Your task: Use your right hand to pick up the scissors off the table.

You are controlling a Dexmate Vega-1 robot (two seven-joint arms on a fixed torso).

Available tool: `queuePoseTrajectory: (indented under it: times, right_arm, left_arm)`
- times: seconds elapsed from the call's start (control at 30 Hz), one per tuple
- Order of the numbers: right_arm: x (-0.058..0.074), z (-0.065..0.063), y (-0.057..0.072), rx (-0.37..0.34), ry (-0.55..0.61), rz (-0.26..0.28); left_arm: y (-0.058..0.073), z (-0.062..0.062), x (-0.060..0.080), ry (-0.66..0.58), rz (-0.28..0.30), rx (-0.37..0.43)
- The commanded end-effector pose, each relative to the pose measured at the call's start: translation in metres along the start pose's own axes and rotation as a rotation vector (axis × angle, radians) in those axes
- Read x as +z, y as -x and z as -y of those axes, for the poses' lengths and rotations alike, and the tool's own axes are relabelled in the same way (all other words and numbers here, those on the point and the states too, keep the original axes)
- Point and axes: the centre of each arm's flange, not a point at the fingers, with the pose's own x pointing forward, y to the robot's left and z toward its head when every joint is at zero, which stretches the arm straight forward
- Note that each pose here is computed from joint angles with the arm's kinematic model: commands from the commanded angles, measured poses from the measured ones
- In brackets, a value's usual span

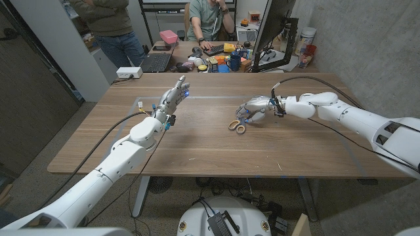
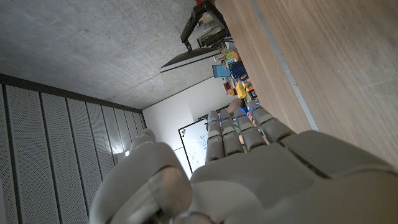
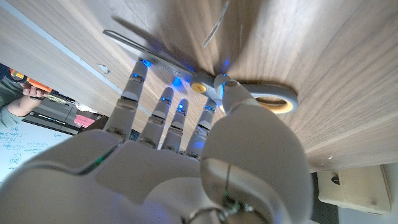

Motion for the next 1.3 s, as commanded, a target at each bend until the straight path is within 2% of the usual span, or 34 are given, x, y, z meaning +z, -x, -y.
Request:
queuePoseTrajectory:
  times: [0.03, 0.23, 0.77, 1.3]
  right_arm:
    - [-0.004, -0.004, 0.004, -0.032, -0.04, -0.013]
    - [-0.006, -0.001, 0.009, -0.08, -0.056, -0.023]
    - [-0.011, 0.012, 0.023, -0.117, -0.062, -0.062]
    - [-0.013, 0.043, 0.03, -0.155, -0.041, -0.092]
  left_arm:
    - [0.001, 0.0, 0.004, 0.003, 0.02, 0.007]
    - [0.001, 0.0, 0.004, 0.005, 0.022, 0.008]
    - [-0.004, 0.0, 0.003, 0.009, 0.028, 0.001]
    - [-0.008, -0.005, -0.001, 0.024, 0.035, 0.002]
